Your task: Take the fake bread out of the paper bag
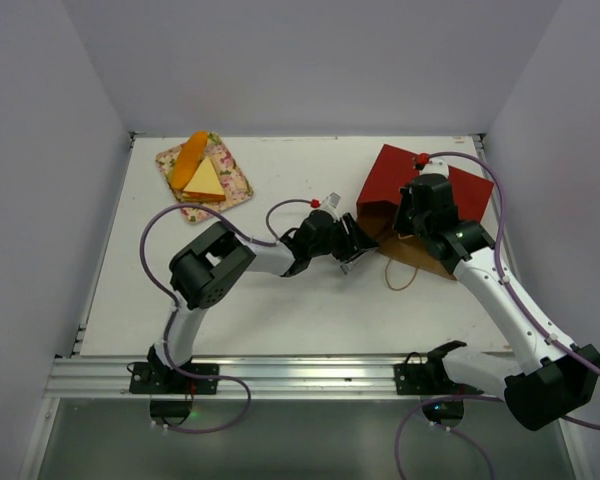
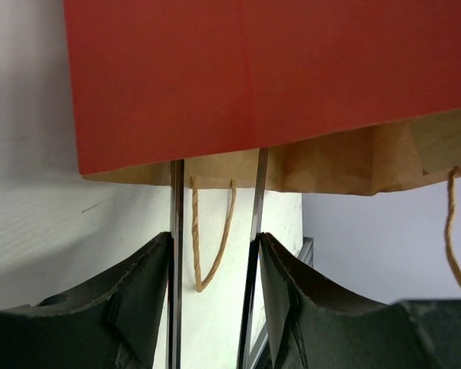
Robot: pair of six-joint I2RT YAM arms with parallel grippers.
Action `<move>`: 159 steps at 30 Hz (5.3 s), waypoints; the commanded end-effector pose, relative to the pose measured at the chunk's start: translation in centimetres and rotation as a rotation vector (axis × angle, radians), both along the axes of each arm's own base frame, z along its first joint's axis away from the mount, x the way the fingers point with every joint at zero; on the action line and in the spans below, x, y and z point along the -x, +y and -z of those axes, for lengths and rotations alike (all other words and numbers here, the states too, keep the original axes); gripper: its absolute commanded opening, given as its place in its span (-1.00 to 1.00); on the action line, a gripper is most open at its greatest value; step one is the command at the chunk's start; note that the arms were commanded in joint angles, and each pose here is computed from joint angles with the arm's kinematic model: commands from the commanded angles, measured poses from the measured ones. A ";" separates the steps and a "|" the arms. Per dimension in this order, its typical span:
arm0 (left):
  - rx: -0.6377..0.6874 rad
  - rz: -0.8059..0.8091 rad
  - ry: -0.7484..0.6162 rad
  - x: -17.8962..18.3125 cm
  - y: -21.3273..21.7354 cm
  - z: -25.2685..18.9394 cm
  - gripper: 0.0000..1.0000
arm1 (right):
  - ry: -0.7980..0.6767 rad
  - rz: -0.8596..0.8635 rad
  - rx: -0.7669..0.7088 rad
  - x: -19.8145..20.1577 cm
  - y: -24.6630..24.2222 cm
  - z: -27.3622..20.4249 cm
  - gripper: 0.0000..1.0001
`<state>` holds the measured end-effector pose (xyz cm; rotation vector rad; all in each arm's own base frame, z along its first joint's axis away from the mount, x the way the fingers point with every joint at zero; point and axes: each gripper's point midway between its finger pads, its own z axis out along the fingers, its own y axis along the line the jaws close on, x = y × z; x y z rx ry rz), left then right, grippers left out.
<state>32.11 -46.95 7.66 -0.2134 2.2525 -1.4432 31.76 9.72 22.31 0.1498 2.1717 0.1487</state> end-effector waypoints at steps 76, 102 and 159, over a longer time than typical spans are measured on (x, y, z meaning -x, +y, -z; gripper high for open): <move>0.285 0.096 -0.076 1.0 4.9 -9.0 -0.67 | 0.061 0.075 -0.154 -12.4 2.5 2.8 -1.00; 0.178 0.046 -0.119 5.8 11.8 -7.3 -0.68 | 0.047 0.080 -0.148 -11.5 1.5 1.8 -1.00; -0.434 -0.646 -0.356 -11.2 43.8 -16.8 -0.76 | 0.070 0.011 -0.196 -9.2 2.2 4.2 -1.00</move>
